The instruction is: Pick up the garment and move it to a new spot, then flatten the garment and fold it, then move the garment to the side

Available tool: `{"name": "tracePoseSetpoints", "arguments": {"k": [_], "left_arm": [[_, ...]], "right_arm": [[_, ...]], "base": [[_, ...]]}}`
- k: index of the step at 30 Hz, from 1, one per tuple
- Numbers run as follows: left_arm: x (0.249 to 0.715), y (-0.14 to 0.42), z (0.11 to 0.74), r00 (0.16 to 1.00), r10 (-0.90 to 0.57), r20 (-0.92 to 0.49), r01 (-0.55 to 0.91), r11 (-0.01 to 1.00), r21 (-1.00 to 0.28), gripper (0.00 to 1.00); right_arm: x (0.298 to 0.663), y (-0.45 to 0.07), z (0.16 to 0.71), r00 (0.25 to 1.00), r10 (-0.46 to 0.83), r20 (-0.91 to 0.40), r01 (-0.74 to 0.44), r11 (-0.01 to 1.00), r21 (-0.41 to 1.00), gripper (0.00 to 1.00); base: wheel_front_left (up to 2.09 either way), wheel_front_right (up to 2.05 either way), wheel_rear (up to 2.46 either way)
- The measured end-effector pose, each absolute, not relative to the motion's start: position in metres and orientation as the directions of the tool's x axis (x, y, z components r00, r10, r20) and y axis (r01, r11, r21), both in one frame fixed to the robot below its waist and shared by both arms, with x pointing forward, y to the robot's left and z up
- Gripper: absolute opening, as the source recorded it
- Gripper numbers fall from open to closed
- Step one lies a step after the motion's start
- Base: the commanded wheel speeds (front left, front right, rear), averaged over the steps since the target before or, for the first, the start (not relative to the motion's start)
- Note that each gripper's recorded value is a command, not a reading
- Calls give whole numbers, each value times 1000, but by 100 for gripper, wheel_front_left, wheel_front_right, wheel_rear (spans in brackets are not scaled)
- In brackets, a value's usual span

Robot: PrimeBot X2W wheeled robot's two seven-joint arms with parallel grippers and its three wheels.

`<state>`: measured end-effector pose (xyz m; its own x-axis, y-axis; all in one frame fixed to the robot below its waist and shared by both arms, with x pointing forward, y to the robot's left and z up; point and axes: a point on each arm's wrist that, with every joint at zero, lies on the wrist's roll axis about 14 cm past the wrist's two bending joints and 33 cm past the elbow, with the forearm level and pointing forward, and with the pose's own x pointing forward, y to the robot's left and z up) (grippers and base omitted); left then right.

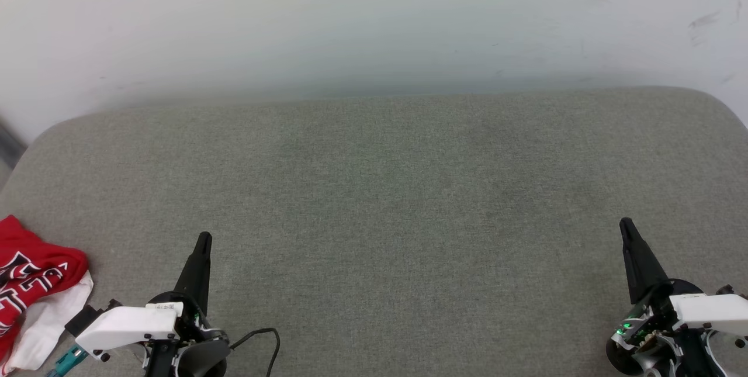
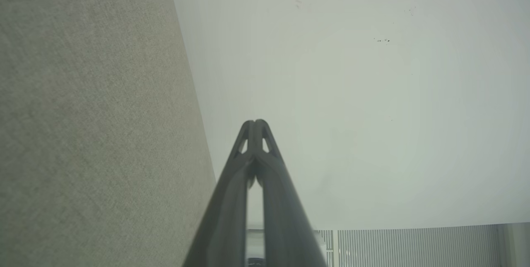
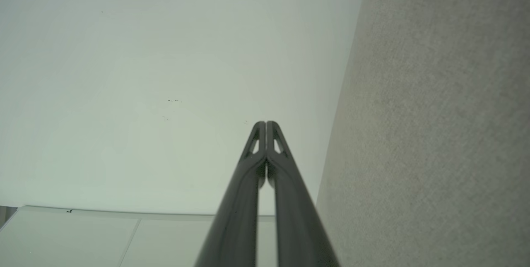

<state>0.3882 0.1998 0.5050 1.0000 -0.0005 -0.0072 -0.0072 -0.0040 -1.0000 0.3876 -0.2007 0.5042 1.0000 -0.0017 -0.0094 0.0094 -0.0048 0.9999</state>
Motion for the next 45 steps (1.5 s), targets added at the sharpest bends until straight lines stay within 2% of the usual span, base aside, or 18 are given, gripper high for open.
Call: {"name": "tracePoseSetpoints", "arguments": {"k": [18, 19, 25, 45], "left_arm": [[388, 200, 505, 1000, -1, -7, -7, -4, -1000, 0], [388, 200, 503, 1000, -1, -12, -12, -5, -1000, 100], [376, 197, 480, 997, -2, -82, -82, -11, -997, 100], [383, 172, 509, 1000, -27, 10, 11, 56, -998, 100]], "right_arm": [[388, -201, 504, 1000, -2, -9, 9, -5, 1000, 0], [387, -201, 503, 1000, -2, -14, 14, -6, 1000, 100], [374, -201, 478, 996, -10, -89, 89, -9, 996, 100], [379, -194, 503, 999, -36, -10, 12, 60, 998, 100]], "base": [[0, 0, 0], [0, 0, 0], [0, 0, 0], [0, 0, 0]]}}
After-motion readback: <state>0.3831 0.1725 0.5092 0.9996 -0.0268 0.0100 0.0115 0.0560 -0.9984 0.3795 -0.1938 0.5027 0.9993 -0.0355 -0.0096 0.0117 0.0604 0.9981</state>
